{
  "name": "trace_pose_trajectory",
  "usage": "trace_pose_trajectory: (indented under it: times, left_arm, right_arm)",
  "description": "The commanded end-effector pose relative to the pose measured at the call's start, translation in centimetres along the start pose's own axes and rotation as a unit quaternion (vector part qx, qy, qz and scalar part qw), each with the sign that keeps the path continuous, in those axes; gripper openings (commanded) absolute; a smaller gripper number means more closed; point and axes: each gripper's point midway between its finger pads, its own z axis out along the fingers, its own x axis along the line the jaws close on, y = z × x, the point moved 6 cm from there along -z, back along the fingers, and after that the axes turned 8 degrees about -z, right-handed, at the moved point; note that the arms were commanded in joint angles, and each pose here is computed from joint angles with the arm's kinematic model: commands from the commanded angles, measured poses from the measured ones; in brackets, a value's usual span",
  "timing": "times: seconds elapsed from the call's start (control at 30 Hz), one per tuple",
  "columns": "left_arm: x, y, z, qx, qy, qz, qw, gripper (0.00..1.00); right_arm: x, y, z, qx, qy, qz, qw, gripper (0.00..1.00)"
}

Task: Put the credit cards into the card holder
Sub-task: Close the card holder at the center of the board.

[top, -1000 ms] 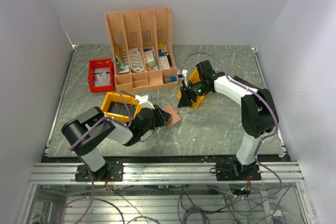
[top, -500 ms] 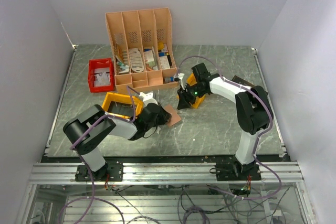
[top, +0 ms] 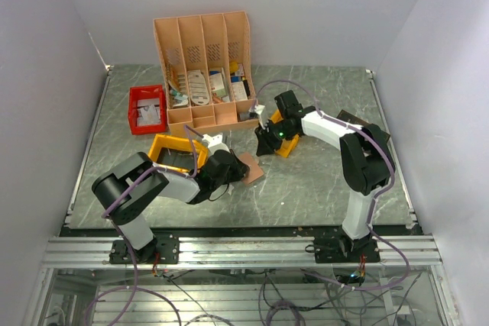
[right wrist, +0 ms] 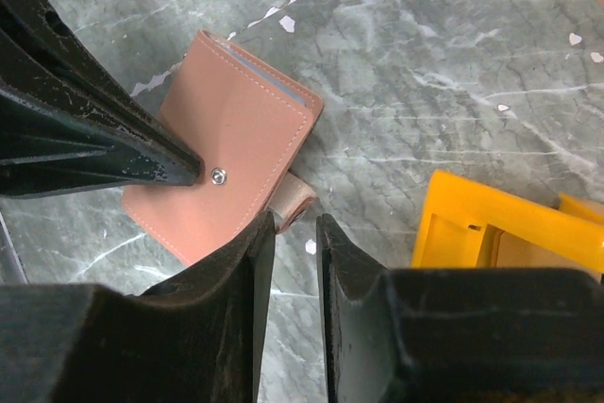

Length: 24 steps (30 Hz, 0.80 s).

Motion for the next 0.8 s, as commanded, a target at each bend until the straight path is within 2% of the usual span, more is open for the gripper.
trace_pose_trajectory:
  times: [0.0,0.17,0.37,0.67,0.77]
  left_arm:
    - [3.1,-1.1,0.1,0.021,0.061,0.021,0.998,0.07]
    - [3.2,-1.2,0.2,0.024,0.062,0.022,0.998,0.07]
    - [3.1,-1.1,0.1,0.023,0.062,0.022,0.998,0.07]
    - [1.7,1.0,-0.7,0.021,0.045,0.041,0.998,0.10]
    - [1.3,2.2,-1.0,0.037,0.037,0.049,0.997,0.11]
  right_arm:
    - [-0.7,0.6,0.6,0.003,-0.013,-0.007,1.000,0.23]
    - [-0.6,0.6,0.6,0.003,-0.010,-0.005,1.000,0.17]
    - [-0.6,0.7,0.6,0.007,-0.008,-0.003,1.000,0.00]
    - [0.0,1.8,-0.2,-0.023,0.014,-0.008,1.000,0.00]
    - [-0.1,2.0,-0.5,-0.032,0.011,-0.012,0.999,0.00]
